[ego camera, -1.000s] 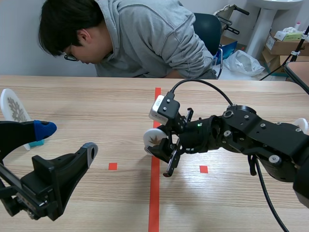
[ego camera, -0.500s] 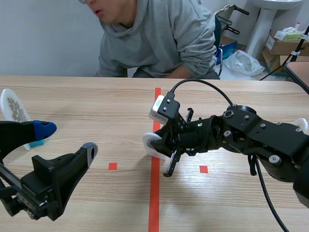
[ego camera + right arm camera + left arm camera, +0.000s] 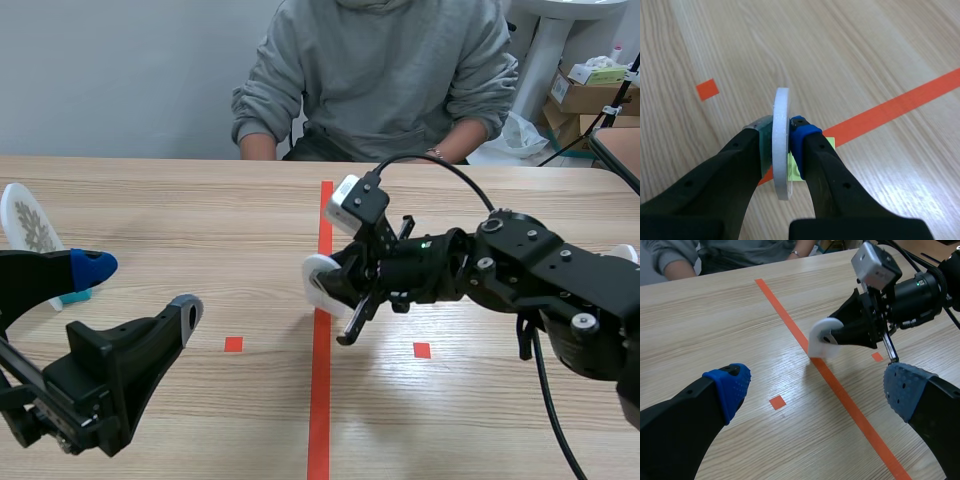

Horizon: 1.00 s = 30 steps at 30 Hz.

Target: Do the leaf sorting experiment

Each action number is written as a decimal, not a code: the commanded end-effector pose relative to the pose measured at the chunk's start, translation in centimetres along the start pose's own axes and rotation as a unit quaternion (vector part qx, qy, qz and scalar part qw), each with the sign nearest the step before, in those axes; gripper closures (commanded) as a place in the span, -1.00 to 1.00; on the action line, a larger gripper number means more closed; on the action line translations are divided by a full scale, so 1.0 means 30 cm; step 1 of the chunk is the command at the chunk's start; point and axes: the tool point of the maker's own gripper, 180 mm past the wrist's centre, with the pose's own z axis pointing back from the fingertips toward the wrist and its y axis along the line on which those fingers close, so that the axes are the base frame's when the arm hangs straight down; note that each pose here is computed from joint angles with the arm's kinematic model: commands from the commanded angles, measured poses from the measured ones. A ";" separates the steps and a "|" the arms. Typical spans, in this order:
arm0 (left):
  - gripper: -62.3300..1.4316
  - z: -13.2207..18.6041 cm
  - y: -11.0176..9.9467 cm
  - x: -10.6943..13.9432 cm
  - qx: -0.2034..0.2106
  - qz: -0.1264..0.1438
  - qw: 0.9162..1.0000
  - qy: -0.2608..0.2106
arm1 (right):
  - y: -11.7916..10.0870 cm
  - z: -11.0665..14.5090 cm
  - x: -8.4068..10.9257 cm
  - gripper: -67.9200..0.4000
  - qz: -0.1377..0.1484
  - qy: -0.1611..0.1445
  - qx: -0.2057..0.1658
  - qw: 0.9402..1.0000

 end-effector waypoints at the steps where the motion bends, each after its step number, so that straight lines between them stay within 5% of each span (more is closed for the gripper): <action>1: -0.82 0.002 -0.012 0.028 -0.002 0.002 1.000 -0.015 | -0.048 0.025 0.043 0.96 -0.002 -0.016 -0.019 1.000; 9: -0.82 0.002 -0.012 0.028 -0.002 0.002 1.000 -0.015 | -0.211 0.197 -0.022 0.96 -0.069 -0.031 -0.132 0.988; 16: -0.82 0.002 -0.012 0.028 -0.002 0.003 1.000 -0.015 | -0.379 0.405 -0.096 0.96 -0.118 -0.043 -0.259 0.958; 22: -0.82 0.002 -0.012 0.029 -0.002 0.003 1.000 -0.015 | -0.503 0.579 -0.172 0.96 -0.143 -0.032 -0.376 0.915; 30: -0.82 0.002 -0.012 0.029 -0.002 0.003 1.000 -0.015 | -0.585 0.745 -0.259 0.96 -0.180 -0.024 -0.483 0.857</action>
